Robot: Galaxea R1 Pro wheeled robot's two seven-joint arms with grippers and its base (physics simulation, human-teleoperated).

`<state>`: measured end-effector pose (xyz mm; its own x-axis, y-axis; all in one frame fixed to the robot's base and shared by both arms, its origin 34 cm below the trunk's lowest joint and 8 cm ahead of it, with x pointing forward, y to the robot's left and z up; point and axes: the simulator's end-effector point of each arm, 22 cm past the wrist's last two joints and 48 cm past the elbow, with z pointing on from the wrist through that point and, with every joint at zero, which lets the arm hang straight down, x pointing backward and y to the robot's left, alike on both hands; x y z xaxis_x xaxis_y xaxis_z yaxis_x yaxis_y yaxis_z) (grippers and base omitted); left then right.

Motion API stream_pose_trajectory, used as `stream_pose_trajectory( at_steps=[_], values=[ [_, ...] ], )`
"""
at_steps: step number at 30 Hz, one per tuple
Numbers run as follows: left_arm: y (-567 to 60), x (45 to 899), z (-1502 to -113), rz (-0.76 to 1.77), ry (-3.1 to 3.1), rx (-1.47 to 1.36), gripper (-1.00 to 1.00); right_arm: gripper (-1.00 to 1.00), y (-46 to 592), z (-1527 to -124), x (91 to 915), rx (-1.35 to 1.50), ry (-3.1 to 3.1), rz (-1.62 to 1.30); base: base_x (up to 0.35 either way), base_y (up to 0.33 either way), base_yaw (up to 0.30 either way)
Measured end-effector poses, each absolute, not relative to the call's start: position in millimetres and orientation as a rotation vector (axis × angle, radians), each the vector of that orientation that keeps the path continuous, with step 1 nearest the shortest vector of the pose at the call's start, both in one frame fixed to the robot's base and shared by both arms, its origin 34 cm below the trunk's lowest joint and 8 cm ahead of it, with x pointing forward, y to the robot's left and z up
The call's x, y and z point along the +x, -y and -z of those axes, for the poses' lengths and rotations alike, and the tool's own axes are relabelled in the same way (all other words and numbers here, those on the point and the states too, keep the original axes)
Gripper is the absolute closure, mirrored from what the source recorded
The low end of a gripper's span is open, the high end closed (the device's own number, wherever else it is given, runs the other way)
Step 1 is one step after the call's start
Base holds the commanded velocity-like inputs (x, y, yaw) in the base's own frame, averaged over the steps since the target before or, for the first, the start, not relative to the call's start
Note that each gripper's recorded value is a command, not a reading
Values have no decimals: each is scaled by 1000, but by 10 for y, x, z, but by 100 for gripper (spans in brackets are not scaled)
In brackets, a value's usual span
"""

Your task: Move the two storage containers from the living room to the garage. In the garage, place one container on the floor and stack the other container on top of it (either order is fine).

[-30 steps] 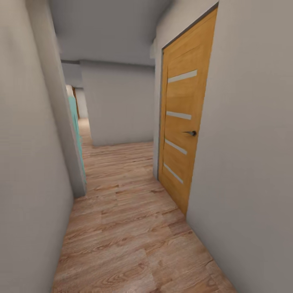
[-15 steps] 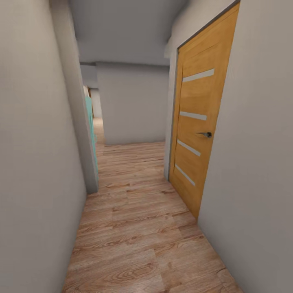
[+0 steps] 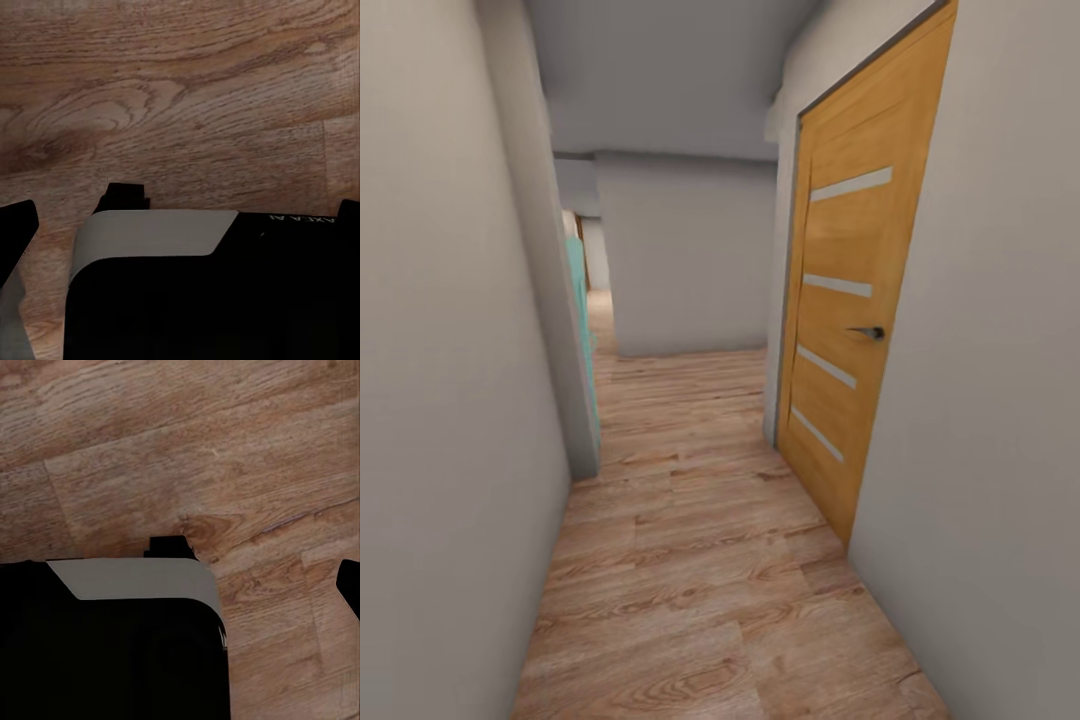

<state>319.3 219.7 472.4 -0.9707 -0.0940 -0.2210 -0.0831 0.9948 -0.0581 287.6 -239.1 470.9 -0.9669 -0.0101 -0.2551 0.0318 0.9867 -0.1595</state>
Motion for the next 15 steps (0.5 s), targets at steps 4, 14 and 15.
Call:
stream_pose_trajectory(
  at_steps=[4,14,15],
  values=[
    [-2201,3193,-4723,71,-2913,-131,-100,-100,2387,-4709,2876,16,-2874,236,316,0,0],
    [-2205,3192,-4723,69,-2913,-130,-100,-100,2381,-4709,2873,17,-2875,235,320,0,0],
    [-2205,3192,-4723,69,-2913,-130,-100,-100,2380,-4709,2873,18,-2875,235,320,0,0]
  ],
)
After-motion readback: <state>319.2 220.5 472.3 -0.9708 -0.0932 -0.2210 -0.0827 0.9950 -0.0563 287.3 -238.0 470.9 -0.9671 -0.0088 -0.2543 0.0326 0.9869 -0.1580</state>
